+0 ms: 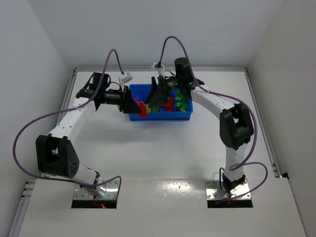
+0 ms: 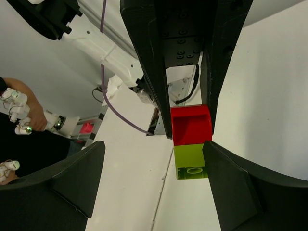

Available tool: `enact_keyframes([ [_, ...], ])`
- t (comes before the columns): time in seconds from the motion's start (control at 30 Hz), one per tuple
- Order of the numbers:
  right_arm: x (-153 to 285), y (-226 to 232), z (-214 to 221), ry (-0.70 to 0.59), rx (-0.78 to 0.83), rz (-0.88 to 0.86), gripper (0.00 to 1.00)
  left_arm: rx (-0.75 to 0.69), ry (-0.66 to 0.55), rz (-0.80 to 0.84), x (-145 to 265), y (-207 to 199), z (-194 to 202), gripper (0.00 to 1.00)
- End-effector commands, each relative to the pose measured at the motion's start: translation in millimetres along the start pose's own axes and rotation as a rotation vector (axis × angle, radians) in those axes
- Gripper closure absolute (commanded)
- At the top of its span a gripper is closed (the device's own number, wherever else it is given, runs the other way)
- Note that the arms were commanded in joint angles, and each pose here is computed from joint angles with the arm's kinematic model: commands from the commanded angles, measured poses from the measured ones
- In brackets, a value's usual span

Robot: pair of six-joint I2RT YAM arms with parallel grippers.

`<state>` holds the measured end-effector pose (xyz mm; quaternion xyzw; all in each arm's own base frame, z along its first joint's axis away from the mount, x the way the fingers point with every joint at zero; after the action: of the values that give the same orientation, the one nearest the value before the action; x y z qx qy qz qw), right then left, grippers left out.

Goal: Sort the legos into containers by color

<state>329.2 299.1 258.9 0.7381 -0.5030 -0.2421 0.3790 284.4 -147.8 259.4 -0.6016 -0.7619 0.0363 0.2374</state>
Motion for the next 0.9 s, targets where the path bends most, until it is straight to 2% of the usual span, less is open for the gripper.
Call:
enact_keyframes([
  [0.0,-5,-2,10,0.042,-0.008,-0.048,0.18,-0.1,-0.052,0.036,1,-6,-25,0.99],
  [0.4,1,-25,14,-0.022,-0.083,0.036,0.18,-0.11,-0.07,0.049,4,-10,-35,0.99],
  [0.6,0,-29,11,-0.034,-0.072,0.052,0.19,-0.11,-0.07,0.049,4,-12,-34,0.99],
  [0.63,0,-29,11,-0.034,-0.072,0.052,0.21,-0.11,-0.07,0.049,4,-12,-34,0.99],
  [0.67,0,-29,11,-0.034,-0.072,0.052,0.31,-0.11,-0.07,0.049,4,-12,-34,0.99],
  [0.83,0,-28,11,-0.028,-0.072,0.045,0.56,-0.109,-0.063,0.03,4,-10,-33,0.99],
  [0.87,0,-28,11,-0.028,-0.072,0.045,0.66,-0.109,-0.063,0.03,4,-10,-33,0.99],
])
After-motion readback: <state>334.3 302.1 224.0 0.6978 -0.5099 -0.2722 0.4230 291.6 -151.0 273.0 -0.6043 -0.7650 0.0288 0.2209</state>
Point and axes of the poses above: each gripper's point midway between its finger pads, its own x axis back along the fingers, its own y axis along the line the jaws close on, z = x × y, the point moved 6 cm from there along x, back along the fingers, and after that the axes turned 14 degrees about -x, right-handed, at the moved point
